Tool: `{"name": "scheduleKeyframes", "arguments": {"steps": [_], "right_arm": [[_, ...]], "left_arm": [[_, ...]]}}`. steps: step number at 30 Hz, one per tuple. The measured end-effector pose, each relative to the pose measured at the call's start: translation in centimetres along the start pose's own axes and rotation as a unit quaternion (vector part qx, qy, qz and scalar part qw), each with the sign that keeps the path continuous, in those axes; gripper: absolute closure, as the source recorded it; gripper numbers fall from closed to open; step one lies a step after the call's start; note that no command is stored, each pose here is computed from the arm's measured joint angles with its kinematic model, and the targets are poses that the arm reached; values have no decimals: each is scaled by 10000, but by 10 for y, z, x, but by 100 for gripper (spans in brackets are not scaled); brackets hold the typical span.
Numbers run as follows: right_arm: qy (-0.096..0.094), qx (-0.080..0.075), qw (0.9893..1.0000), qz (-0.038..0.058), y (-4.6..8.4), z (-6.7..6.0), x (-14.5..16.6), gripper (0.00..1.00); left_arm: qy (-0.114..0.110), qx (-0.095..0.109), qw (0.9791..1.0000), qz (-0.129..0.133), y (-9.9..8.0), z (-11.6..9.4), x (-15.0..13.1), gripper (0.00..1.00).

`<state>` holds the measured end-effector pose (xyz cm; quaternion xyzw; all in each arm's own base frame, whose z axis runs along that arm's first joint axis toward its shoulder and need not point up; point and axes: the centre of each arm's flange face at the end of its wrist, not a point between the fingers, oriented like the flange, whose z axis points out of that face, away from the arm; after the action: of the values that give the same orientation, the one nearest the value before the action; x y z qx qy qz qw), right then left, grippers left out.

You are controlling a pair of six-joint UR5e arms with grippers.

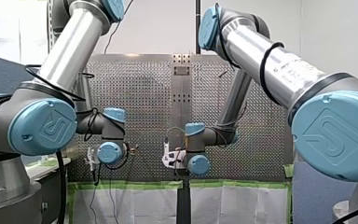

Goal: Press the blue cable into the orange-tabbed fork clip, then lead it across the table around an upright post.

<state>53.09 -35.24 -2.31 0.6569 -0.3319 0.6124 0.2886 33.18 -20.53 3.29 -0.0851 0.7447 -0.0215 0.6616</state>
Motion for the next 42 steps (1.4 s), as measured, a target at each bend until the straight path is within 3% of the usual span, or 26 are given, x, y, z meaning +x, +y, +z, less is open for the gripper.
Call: {"name": "scheduleKeyframes", "arguments": {"steps": [7, 14, 20, 29, 42], "right_arm": [[-255, -61, 9997, -28, 7, 12, -32, 100], [-412, -119, 9991, -55, 14, 21, -59, 100], [-324, -155, 9993, -47, 17, 37, -55, 100], [-265, -186, 9995, -59, 19, 59, -40, 100], [-224, -193, 9995, -115, 20, 72, -29, 100]], "left_arm": [[168, -124, 9998, 55, 18, 14, 17, 100], [136, -98, 9999, -5, 31, 32, 16, 100], [99, 1, 9999, -30, 30, 43, 13, 100], [31, 218, 9996, -153, 22, 76, 6, 100], [91, 80, 9993, -350, 33, 108, 20, 100]]}}
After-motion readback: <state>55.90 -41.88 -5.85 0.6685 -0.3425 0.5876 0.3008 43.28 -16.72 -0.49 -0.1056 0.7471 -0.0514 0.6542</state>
